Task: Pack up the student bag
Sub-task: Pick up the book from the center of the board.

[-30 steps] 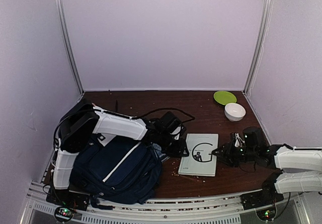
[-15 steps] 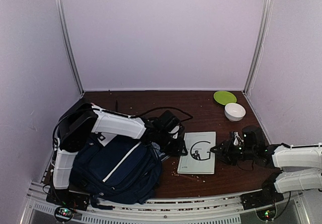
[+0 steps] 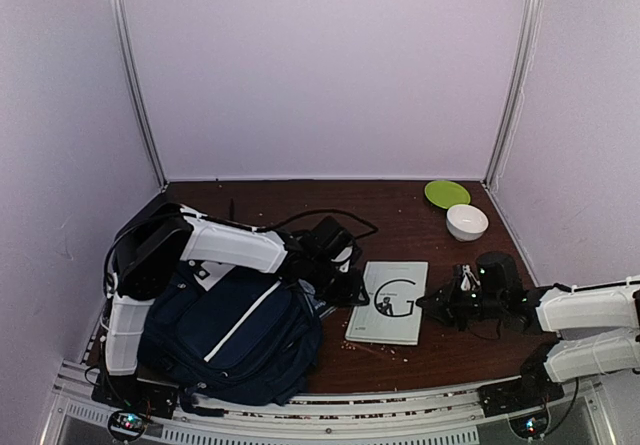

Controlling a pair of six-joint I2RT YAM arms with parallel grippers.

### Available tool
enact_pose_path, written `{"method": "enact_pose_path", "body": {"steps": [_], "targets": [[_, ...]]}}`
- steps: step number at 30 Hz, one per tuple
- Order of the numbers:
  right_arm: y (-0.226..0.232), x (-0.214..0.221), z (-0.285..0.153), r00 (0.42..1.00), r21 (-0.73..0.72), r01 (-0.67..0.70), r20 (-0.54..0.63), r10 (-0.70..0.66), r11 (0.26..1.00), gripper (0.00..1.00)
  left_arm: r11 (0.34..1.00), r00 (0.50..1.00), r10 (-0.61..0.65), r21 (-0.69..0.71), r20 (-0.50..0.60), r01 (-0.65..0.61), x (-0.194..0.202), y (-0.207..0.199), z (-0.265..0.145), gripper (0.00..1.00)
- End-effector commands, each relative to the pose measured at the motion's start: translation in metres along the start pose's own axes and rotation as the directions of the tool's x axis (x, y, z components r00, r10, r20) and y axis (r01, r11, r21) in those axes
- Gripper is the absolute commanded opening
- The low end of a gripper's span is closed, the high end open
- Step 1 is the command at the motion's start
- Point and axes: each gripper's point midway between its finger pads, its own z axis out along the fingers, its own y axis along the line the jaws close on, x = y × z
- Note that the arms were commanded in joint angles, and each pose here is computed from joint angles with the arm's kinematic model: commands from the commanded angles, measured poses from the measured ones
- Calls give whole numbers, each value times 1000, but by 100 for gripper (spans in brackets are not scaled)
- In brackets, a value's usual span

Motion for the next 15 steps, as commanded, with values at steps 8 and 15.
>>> {"method": "enact_pose_path", "body": {"steps": [8,15], "targets": [[106,11,-22,985,-353,157,-13,-172,922,0,958,992,124,256,37,-129,9,-80,-8,59],[105,8,-26,983,-316,180,13,-186,932,0,956,985,149,243,92,-167,0,-92,-34,76]]}}
